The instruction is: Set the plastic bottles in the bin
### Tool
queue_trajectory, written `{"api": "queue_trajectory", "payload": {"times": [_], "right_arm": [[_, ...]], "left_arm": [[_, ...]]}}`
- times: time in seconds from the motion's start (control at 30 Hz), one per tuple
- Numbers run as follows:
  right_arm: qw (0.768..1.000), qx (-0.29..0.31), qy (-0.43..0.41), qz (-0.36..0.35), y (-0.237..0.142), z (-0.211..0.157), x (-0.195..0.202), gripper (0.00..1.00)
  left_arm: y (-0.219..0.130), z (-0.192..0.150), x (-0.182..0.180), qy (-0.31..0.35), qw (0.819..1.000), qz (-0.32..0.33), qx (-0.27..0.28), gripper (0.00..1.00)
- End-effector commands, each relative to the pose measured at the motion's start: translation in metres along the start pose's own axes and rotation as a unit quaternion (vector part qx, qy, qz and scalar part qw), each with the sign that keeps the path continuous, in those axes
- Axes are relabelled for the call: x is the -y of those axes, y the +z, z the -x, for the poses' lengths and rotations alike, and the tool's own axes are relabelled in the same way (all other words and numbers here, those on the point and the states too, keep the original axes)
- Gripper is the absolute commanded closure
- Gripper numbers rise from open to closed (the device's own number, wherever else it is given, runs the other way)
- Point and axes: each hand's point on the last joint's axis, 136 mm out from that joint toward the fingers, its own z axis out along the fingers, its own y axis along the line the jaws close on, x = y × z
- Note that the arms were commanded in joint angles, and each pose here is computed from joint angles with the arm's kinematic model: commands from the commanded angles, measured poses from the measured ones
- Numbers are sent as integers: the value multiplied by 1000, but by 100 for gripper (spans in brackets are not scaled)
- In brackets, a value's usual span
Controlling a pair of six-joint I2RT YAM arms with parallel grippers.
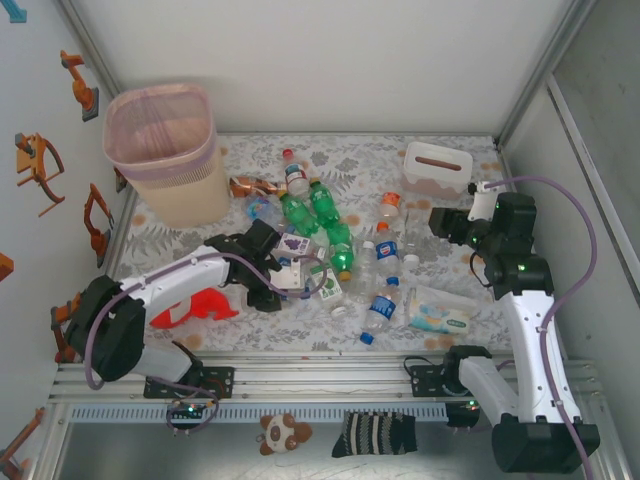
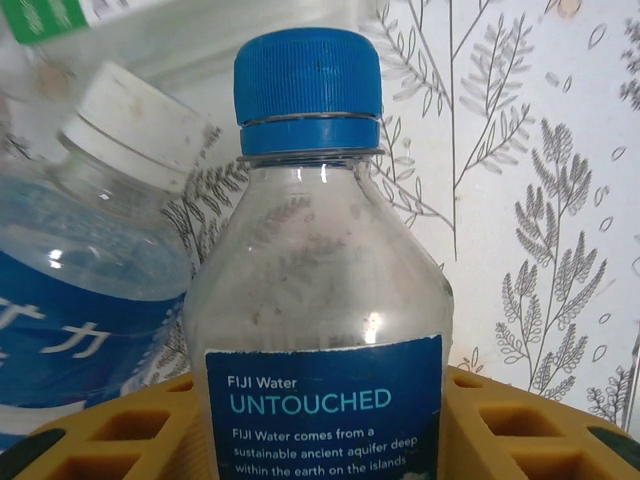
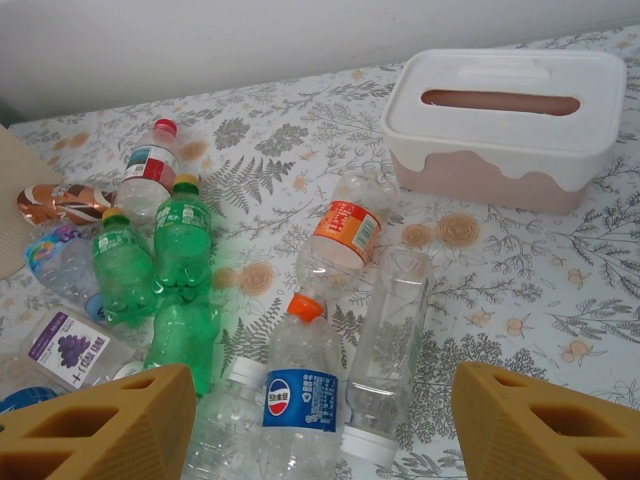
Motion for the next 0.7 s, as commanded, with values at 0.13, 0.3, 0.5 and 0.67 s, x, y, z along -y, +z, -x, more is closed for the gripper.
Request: {"api": "queue_trajectory", "payload": {"times": [0.13,0.3,0.5,0.67], "right_arm": [[1000,17,1,10,-6,10,-7,32],[1000,18,1,7,-6,12,-6,32],[1000,13,-2,5,-7,12,-6,32],[1000,11,-6,4,-7,14,-7,32]], "left_arm": [[-52,41,-7,-8,994,41,98,54],[-97,71,-39,-68,976,116,174,53],[-141,86,-97,-171,930,244,215,56],[-183,86,-133,-264,879,314,242,55]]}}
